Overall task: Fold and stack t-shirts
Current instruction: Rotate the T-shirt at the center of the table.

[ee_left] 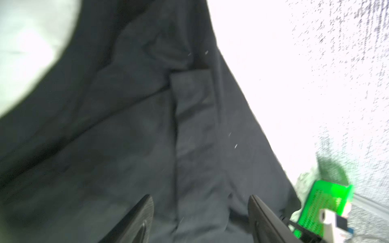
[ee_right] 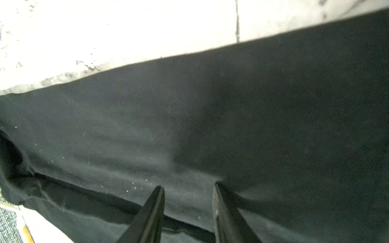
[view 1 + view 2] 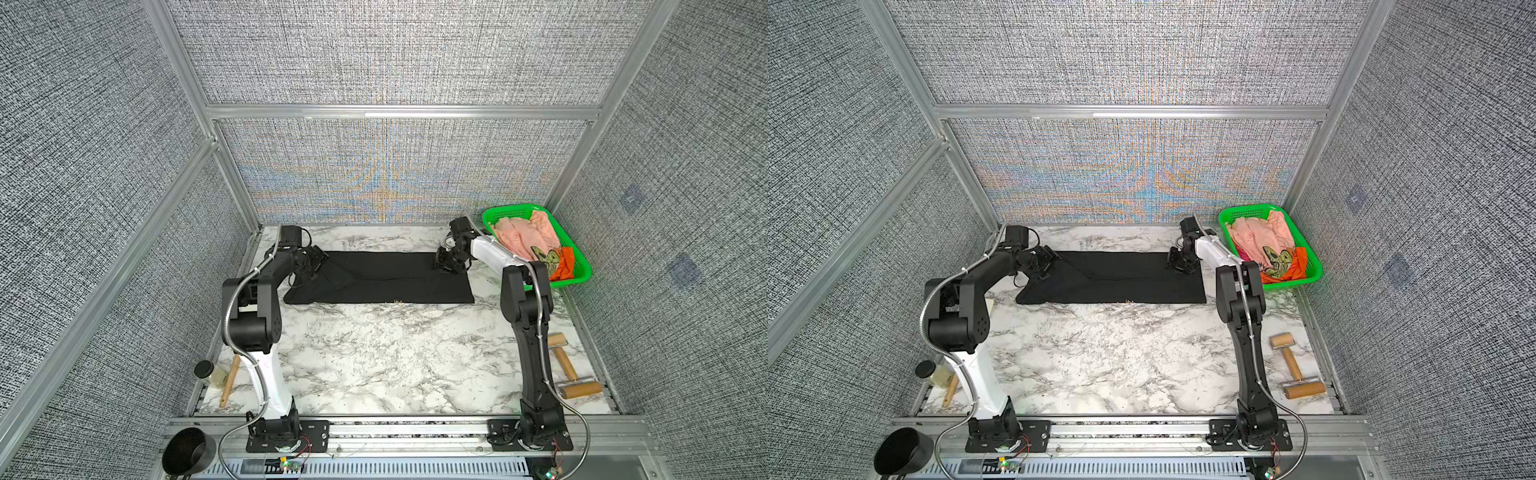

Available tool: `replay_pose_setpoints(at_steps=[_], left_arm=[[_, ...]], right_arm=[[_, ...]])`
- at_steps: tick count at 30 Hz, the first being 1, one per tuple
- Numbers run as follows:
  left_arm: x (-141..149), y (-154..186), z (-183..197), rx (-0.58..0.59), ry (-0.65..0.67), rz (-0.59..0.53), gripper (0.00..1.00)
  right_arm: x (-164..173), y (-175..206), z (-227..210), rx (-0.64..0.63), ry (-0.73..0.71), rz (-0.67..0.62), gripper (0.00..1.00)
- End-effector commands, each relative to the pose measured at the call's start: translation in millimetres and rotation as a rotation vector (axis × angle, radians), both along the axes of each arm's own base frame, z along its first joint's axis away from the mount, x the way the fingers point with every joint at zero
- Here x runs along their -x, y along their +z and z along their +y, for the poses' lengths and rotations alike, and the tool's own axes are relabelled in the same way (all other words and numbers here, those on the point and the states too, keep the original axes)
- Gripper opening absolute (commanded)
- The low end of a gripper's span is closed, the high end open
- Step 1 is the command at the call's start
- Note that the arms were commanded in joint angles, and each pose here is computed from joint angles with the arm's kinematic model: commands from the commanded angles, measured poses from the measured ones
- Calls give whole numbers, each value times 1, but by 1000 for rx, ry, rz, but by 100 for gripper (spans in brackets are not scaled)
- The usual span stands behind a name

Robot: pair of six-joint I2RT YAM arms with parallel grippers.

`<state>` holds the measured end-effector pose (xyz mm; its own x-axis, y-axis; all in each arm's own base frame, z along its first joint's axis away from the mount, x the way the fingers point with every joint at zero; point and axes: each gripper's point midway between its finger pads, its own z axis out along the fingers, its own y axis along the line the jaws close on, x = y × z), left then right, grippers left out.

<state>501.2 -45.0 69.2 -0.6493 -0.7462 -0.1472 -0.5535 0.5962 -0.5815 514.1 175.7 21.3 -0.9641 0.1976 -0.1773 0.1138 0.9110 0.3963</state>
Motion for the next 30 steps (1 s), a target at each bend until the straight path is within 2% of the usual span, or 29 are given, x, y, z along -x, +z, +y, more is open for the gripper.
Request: replay_pose_setpoints(at_steps=[1,5,13,23,30], left_arm=[[-22,-8,-4,73,35,-29,75],[-32,-34,-15,140,27,15,73],[-64,-45,-17,112,-33,2,73],[-117,-47,-75,184,-205,-74,73],[-136,-53,-118,243,-269,-148,73]], right_arm=[[28,-17,-16,80,3,85,43],[53,-23,-23,96,-11,135,43],[112,-27,-28,104,-106,183,43],[184,-18,17,86,-137,183,43],[234,-24,48,119,-54,222,43]])
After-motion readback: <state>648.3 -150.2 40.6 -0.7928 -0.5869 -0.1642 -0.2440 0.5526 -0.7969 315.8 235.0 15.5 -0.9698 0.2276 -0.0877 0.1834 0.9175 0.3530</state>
